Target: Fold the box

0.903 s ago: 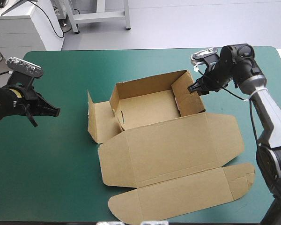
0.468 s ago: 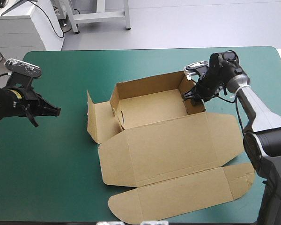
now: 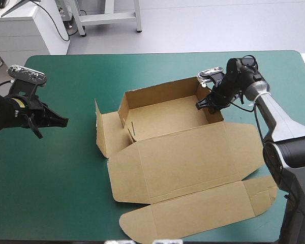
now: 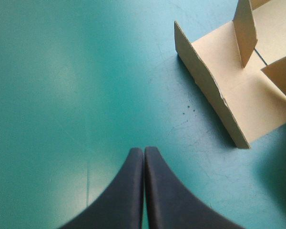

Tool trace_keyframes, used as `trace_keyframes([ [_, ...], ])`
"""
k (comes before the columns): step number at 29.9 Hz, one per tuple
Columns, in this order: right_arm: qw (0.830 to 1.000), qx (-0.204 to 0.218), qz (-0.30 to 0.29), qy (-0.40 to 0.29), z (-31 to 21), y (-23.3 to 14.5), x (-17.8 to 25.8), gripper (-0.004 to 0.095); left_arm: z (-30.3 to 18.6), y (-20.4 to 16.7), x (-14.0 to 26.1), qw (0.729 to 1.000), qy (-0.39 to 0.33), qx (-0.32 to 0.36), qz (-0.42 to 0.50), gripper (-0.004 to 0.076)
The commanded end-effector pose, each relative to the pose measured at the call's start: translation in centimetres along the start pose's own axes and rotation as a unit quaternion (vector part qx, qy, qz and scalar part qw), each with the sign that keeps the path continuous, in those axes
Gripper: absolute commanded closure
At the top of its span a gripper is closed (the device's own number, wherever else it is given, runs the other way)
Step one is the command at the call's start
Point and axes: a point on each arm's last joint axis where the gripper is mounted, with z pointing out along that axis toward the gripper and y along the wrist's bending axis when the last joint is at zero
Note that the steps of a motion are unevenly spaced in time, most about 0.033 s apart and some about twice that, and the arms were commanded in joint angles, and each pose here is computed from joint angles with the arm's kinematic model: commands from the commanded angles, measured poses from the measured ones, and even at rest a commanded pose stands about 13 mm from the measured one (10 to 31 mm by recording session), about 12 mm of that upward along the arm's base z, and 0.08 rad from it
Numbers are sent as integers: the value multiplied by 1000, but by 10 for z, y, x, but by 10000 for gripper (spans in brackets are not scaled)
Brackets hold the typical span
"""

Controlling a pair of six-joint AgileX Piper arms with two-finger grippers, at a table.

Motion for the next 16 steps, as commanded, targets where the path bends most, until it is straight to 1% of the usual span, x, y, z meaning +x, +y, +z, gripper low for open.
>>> trace_keyframes([
  [1, 999, 7, -17, -40, -33, 3, -2, 924, -16, 1, -5, 999, -43, -5, -6, 732],
  [6, 999, 6, -17, -38, -33, 3, -2, 924, -16, 1, -5, 999, -41, -5, -6, 732],
  [13, 999, -12, -11, -41, -39, 7, -1, 924, -16, 1, -4, 999, -33, -8, -5, 732],
  [16, 998, -12, -7, -62, -57, 7, 3, 924, -16, 2, -3, 999, -32, -14, -3, 732],
])
